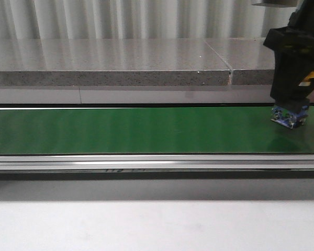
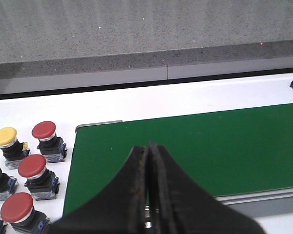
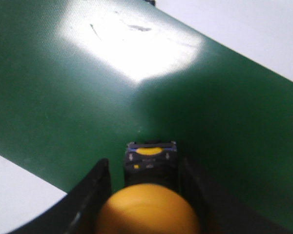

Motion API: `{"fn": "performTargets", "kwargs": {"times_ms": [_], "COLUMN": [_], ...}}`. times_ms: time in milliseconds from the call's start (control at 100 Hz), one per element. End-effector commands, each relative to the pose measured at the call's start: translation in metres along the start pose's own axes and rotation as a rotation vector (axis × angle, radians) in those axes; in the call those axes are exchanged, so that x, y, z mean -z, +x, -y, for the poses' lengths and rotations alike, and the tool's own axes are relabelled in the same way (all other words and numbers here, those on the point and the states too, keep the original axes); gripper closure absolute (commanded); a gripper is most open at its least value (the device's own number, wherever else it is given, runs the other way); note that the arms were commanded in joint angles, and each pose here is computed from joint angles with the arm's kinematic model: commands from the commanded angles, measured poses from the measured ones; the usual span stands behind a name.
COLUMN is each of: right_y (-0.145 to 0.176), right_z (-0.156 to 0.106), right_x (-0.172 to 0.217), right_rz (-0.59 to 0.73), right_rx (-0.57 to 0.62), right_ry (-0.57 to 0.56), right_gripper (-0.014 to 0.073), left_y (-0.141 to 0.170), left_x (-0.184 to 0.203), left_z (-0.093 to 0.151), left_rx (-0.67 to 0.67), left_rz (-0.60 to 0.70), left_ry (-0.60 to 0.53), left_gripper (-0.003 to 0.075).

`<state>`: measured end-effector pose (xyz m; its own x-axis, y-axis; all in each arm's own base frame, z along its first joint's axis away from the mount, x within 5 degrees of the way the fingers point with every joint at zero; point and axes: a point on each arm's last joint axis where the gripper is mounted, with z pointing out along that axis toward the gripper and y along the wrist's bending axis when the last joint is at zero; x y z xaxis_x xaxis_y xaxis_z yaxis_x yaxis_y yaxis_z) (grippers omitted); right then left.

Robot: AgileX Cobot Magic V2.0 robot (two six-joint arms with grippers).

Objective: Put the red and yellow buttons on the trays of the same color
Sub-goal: 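Grasp the yellow button on the conveyor with the right gripper, then lower the yellow button into the yellow tray and open the right gripper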

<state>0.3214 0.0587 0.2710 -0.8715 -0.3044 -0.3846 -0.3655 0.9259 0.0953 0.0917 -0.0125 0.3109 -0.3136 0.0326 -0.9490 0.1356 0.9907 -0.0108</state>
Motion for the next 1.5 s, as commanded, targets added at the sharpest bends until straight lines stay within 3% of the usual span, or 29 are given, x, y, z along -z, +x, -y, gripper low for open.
{"fn": "performTargets", "kwargs": {"times_ms": [0, 210, 550, 760, 1190, 1310, 1490], "right_y": [-0.003, 0.024, 0.087, 0.107, 0.124, 0.125, 0.125], "right_z": [0.007, 0.058, 0.163, 0.191, 0.213, 0.214, 0.213], "right_x": [0.037, 0.077, 0.105, 0.081, 0.017, 0.015, 0.015], "right_rz": [0.101, 0.132, 0.174, 0.191, 0.077, 0.071, 0.069], "right_rx": [-0.035, -0.218, -0.69, -0.799, -0.849, -0.851, -0.851], "right_ry": [0.038, 0.165, 0.343, 0.385, 0.344, 0.341, 0.339], "right_gripper": [0.0508, 0.0508, 0.0508, 0.0508, 0.0496, 0.0406, 0.0083], "left_y": [-0.015, -0.015, -0.015, -0.015, -0.015, -0.015, -0.015], "left_x": [0.003, 0.003, 0.003, 0.003, 0.003, 0.003, 0.003], "left_z": [0.0, 0.0, 0.0, 0.0, 0.0, 0.0, 0.0], "left_rx": [0.004, 0.004, 0.004, 0.004, 0.004, 0.004, 0.004], "left_rz": [0.103, 0.103, 0.103, 0.103, 0.103, 0.103, 0.103], "left_ry": [-0.002, -0.002, -0.002, -0.002, -0.002, -0.002, -0.002], "left_gripper": [0.074, 0.074, 0.074, 0.074, 0.074, 0.074, 0.074]}}
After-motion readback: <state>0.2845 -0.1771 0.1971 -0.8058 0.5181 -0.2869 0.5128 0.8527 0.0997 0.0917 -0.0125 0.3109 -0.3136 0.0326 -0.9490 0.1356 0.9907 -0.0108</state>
